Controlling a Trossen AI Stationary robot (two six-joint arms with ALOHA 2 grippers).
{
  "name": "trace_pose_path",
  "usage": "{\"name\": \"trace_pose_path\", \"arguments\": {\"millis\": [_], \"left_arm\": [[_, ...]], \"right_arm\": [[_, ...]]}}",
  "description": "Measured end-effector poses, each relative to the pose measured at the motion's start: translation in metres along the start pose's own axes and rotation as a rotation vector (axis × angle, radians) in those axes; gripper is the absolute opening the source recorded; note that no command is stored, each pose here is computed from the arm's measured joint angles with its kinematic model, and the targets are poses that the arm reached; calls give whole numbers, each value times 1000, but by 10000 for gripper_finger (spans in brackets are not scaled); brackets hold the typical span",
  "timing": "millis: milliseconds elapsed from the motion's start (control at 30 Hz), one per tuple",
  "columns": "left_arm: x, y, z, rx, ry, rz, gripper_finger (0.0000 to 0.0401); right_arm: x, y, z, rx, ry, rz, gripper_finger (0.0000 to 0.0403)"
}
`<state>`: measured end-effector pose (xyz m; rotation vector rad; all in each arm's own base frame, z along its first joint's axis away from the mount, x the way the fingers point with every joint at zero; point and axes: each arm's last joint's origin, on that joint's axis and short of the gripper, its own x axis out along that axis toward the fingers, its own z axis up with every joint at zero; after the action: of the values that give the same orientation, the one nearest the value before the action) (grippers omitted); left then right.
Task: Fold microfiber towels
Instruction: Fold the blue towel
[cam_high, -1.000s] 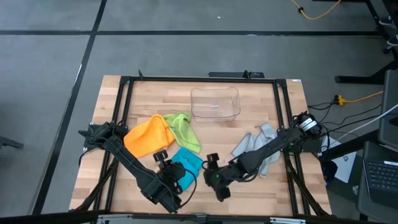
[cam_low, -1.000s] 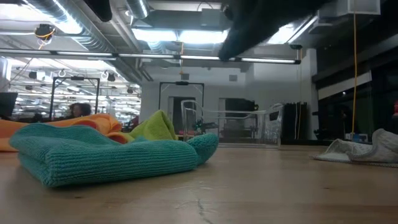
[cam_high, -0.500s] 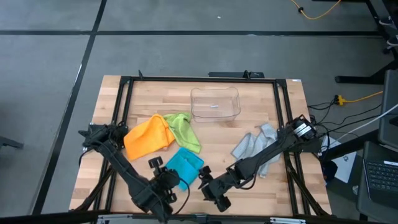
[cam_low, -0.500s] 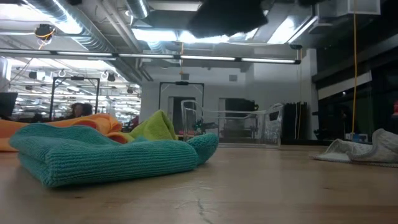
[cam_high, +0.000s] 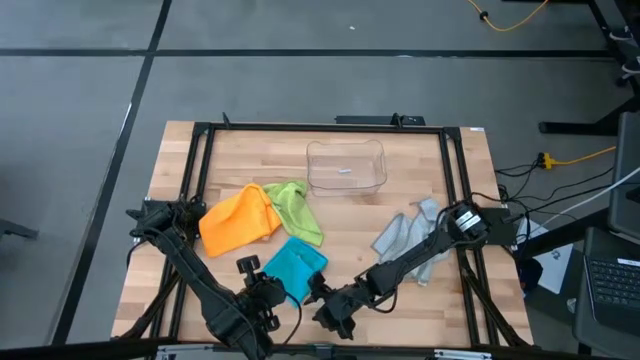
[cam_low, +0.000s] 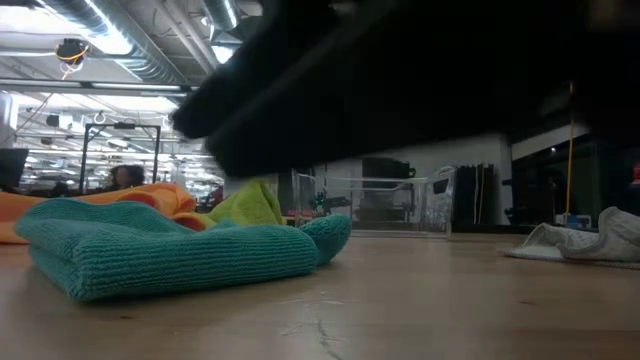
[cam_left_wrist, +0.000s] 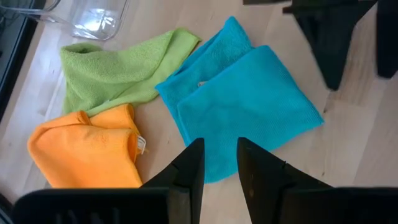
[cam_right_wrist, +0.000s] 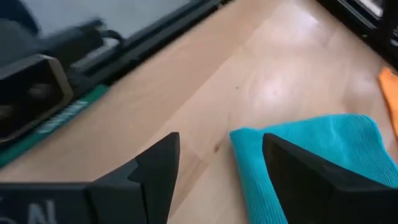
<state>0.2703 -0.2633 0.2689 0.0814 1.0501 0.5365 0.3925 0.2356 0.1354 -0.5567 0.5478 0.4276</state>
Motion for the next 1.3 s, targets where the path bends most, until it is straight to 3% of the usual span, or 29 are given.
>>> {"name": "trace_pose_path", "arguments": {"millis": [233, 400, 667, 1000, 1300], "left_arm": [[0, 0, 0, 0, -1, 0, 86], [1, 0, 1, -3, -4, 2, 86], [3, 1, 3, -10, -2, 6, 85], [5, 3, 7, -20, -5, 14, 85], [6, 3, 7, -23, -6, 12, 85]], "right_arm": [[16, -7, -13, 2, 88, -86, 232], [15, -17, -7, 59, 137, -79, 232], [17, -15, -9, 53, 145, -38, 212], [30, -22, -26, 70, 198, -56, 208], [27, -21, -35, 115, 287, 1, 190]]}}
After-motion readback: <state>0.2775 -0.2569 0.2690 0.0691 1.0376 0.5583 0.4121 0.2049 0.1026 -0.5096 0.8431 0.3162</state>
